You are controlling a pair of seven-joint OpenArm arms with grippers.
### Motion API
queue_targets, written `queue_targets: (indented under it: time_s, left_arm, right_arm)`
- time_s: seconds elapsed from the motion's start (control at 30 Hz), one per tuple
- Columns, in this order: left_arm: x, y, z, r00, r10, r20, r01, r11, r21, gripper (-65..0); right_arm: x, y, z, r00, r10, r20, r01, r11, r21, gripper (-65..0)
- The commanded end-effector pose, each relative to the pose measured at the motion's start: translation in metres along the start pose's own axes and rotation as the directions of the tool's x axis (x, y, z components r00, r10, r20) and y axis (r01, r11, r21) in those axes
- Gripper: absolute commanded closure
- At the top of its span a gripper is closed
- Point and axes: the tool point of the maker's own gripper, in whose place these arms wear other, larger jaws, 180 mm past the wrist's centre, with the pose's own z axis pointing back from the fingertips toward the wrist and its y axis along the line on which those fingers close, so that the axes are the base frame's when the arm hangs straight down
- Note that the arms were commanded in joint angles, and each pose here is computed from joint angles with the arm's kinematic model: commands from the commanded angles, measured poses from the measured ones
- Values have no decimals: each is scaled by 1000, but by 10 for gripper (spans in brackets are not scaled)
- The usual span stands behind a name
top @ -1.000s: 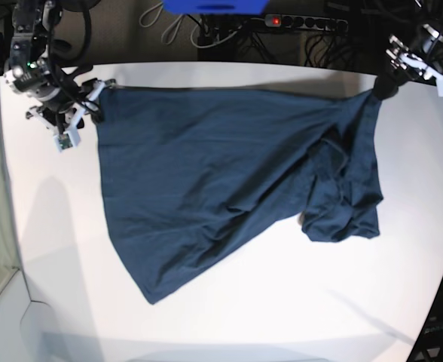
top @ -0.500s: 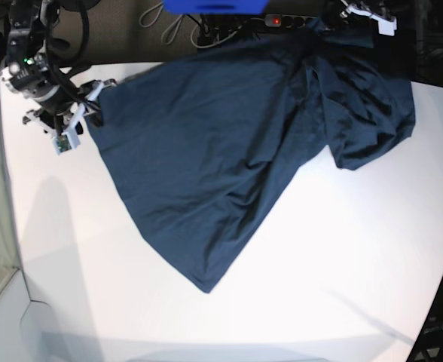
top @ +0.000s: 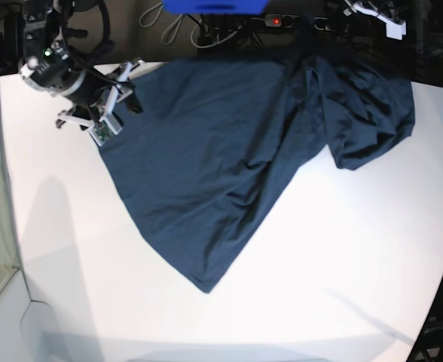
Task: Layout the t-shirt on the table in an organized manner, then fold the t-shirt properly
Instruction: 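Drag the shirt edge away from the right gripper with the left gripper, then grasp the bunched sleeve area with the left gripper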
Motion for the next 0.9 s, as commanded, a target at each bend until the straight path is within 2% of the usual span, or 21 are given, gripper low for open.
queue_targets:
  time_s: [0.0, 0.07, 0.17, 0.27, 0.37, 0.47, 0.57, 0.73, 0.87]
  left_arm:
    - [3, -8, 6, 999, -42, 6, 42, 999, -13, -332]
    - [5, -19, 7, 996, -92, 2, 92, 995, -24, -374]
    - [12, -40, 6, 985, -171, 5, 171, 984, -54, -367]
    - [20, -54, 5, 961, -275, -5, 275, 961, -40, -352]
    - [28, -68, 6, 911, -411, -33, 411, 912, 1, -353]
    - [33, -93, 5, 823, -565, -67, 567, 823, 20, -355]
    - [37, -112, 6, 750, -658, -73, 661, 750, 24, -355]
    - [34, -131, -6, 687, -722, -84, 722, 691, -34, -356]
    - [24, -145, -13, 662, -745, -85, 739, 667, -92, -357]
  right_arm:
    - [9, -2, 3, 999, 14, 37, -14, 1000, 0, -270]
    - [9, -2, 2, 999, 14, 36, -14, 1000, 0, -270]
    - [9, -3, 2, 999, 14, 37, -14, 1000, -1, -270]
    - [10, -3, 2, 999, 14, 39, -14, 1000, -1, -270]
    - [10, -3, 2, 999, 14, 39, -14, 1000, -1, -270]
    - [9, -3, 2, 999, 15, 38, -15, 1000, -1, -270]
    - [9, -3, 2, 999, 15, 38, -15, 1000, -1, -270]
    - [9, -3, 3, 999, 17, 37, -17, 1000, -2, -270]
    - [9, -4, 3, 999, 17, 35, -17, 1000, -5, -269]
